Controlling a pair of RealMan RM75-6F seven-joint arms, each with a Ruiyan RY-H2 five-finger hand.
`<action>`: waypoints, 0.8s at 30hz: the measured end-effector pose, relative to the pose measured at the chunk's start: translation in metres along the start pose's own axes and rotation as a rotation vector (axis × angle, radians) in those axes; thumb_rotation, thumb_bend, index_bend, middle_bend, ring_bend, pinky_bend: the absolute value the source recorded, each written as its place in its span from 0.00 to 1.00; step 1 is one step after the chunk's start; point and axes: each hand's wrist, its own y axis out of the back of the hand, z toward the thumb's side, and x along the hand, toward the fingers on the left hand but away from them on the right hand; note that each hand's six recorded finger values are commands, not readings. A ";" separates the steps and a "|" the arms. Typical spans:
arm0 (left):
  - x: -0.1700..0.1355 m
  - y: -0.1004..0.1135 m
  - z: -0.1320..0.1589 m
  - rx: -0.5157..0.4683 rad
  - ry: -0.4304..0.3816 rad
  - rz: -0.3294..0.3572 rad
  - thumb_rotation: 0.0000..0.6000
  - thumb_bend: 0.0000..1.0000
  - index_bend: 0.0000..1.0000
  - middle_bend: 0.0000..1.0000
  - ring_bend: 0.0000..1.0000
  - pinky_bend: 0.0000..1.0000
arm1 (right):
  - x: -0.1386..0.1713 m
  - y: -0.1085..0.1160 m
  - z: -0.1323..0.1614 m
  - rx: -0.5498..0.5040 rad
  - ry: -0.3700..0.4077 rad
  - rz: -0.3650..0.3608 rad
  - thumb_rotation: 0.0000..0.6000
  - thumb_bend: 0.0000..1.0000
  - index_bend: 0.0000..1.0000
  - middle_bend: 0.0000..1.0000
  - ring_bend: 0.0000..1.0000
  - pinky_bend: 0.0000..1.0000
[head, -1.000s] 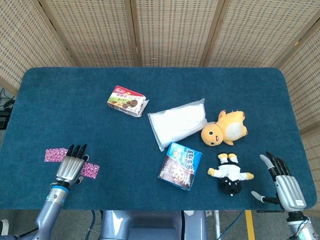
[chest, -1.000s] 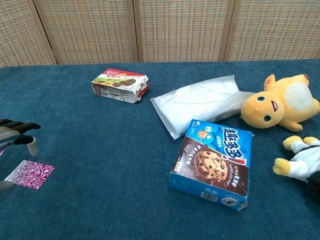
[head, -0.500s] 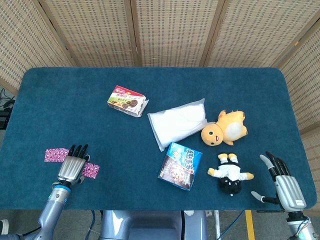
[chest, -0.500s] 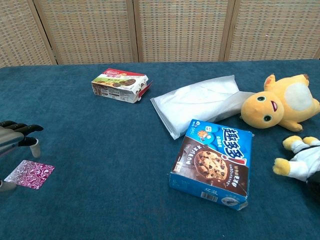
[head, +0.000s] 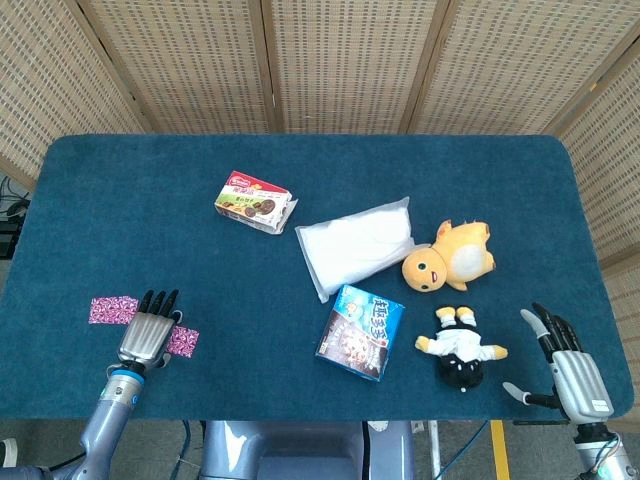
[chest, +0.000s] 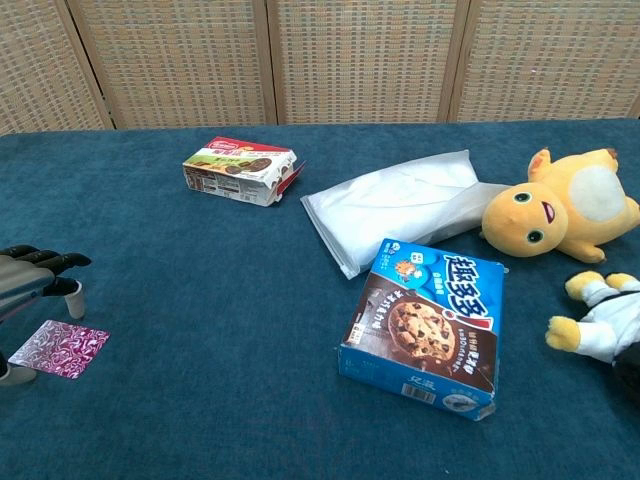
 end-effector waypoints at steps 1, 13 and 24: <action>0.000 0.000 0.000 0.001 0.001 0.000 1.00 0.22 0.31 0.00 0.00 0.00 | 0.000 0.000 0.000 0.000 0.000 0.000 1.00 0.10 0.04 0.00 0.00 0.00; 0.002 -0.001 0.001 -0.001 0.004 -0.007 1.00 0.23 0.31 0.00 0.00 0.00 | 0.000 -0.001 0.000 0.001 0.000 0.002 1.00 0.10 0.04 0.00 0.00 0.00; 0.000 0.002 0.000 0.008 -0.004 -0.006 1.00 0.24 0.31 0.00 0.00 0.00 | 0.000 -0.001 0.000 0.001 0.000 0.003 1.00 0.10 0.04 0.00 0.00 0.00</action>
